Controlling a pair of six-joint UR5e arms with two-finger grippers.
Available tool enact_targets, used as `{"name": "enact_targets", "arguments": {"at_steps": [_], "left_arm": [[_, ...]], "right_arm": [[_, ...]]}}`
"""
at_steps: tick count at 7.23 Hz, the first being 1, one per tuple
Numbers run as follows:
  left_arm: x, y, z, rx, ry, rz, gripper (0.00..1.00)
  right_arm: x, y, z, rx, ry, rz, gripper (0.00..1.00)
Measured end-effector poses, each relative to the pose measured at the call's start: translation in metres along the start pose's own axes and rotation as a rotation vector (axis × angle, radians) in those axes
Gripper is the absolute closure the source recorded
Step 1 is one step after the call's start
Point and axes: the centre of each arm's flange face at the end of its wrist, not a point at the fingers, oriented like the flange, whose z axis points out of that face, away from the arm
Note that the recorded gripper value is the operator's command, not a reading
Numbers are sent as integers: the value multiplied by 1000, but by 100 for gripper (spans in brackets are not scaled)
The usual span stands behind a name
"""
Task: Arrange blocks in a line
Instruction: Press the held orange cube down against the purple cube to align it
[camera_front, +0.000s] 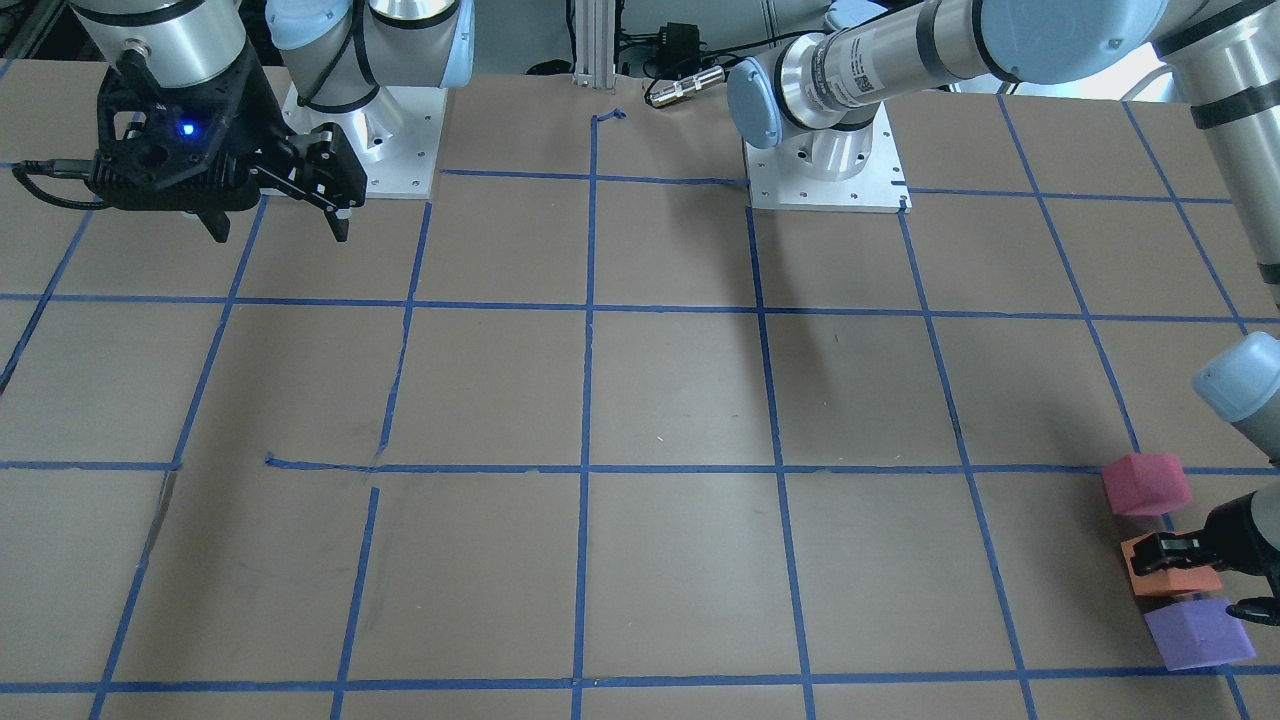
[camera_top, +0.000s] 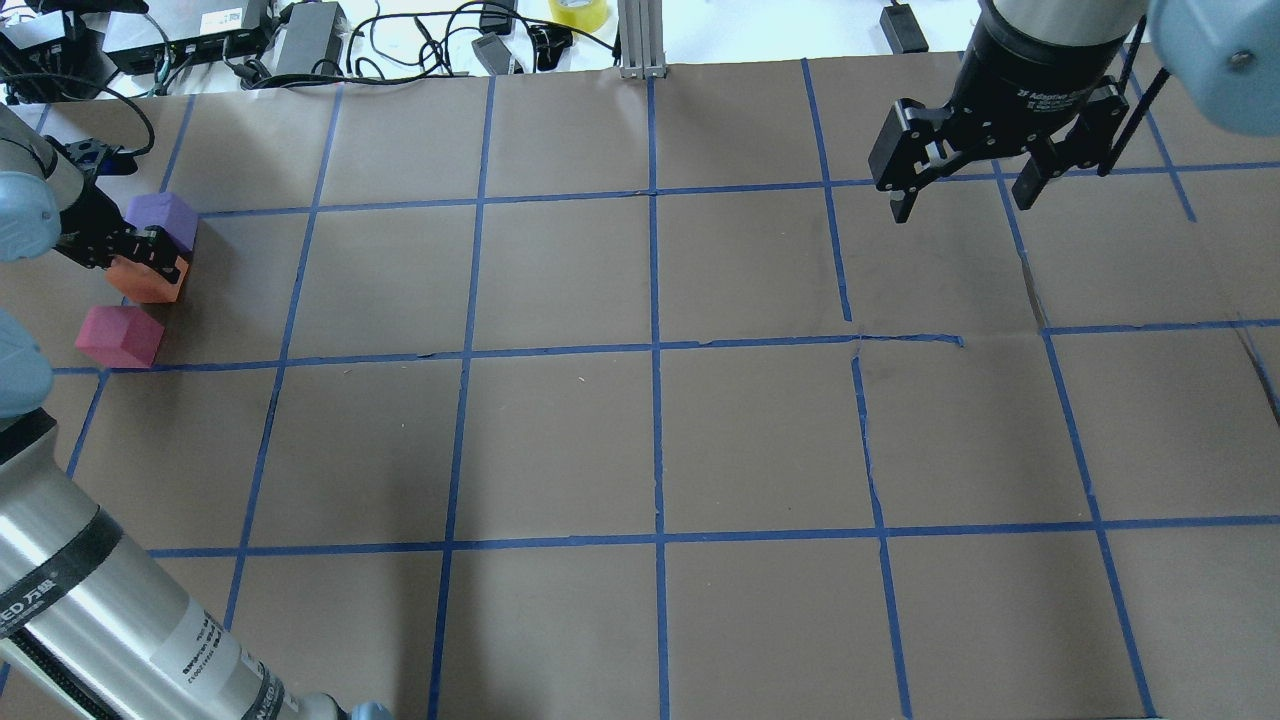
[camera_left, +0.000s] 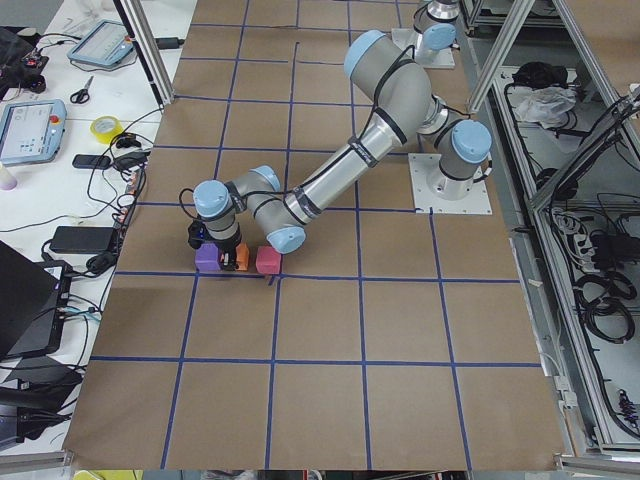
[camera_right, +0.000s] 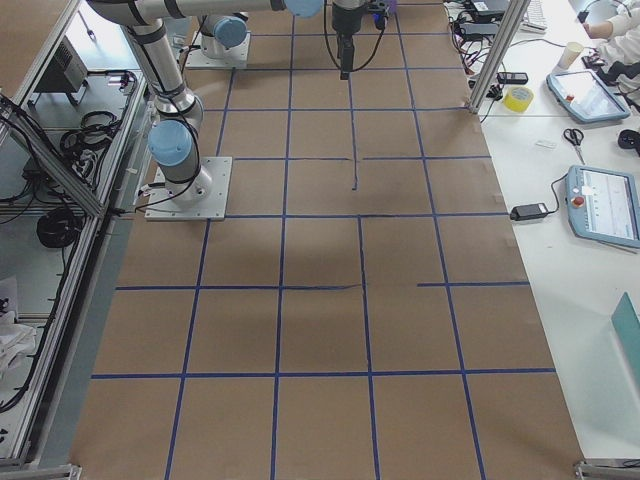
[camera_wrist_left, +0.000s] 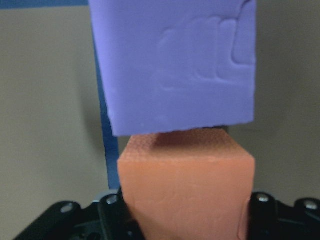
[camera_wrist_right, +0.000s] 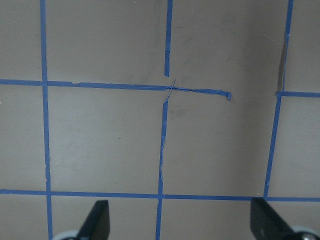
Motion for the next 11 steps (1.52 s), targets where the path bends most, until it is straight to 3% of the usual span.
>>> {"name": "enact_targets", "arguments": {"at_steps": [9, 11], "left_arm": [[-1, 1, 0, -2, -11, 4, 97], [-2, 1, 0, 1, -12, 3, 57]], "right_arm": [[0, 0, 0, 1, 0, 0, 0], [0, 0, 0, 2, 0, -1, 0]]}}
